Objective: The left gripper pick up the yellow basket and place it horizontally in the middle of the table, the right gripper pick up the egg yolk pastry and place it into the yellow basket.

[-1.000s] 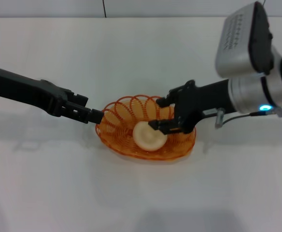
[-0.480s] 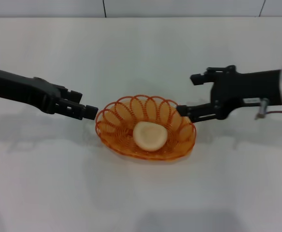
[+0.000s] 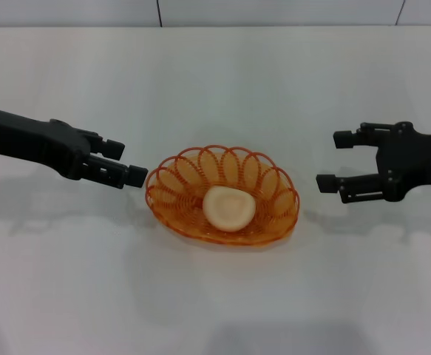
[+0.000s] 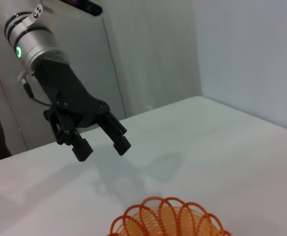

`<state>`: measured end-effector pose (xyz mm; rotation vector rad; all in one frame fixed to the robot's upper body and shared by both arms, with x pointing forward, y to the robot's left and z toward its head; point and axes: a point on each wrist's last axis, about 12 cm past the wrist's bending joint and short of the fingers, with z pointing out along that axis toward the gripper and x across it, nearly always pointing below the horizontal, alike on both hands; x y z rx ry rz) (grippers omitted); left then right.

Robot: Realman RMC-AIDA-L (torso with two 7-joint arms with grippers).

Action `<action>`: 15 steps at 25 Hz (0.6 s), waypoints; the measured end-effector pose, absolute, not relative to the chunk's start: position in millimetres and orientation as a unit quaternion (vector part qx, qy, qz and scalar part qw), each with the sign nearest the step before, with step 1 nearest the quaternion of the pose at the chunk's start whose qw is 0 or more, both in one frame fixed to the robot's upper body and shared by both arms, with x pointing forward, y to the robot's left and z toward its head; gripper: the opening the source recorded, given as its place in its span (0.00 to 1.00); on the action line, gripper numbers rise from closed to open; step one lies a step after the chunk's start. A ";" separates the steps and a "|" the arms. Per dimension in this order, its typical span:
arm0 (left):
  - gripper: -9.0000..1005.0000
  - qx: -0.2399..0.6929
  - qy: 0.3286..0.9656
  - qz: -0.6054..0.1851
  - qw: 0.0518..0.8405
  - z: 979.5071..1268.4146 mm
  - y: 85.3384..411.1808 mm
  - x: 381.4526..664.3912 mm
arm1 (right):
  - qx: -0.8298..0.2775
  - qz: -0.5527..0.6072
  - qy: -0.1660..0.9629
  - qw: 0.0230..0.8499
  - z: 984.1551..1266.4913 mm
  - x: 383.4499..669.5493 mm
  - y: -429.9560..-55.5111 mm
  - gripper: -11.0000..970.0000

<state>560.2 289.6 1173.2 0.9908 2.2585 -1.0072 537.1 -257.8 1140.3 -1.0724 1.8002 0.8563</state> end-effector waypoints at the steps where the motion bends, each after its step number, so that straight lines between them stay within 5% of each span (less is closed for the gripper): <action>1: 0.86 0.362 0.823 -0.367 0.237 1172.8 289.7 559.9 | -0.429 0.342 0.720 0.425 1139.1 536.8 -258.8 0.89; 15: 0.86 0.378 0.815 -0.371 0.235 1170.2 284.6 558.0 | -0.442 0.339 0.713 0.426 1139.7 539.6 -255.7 0.89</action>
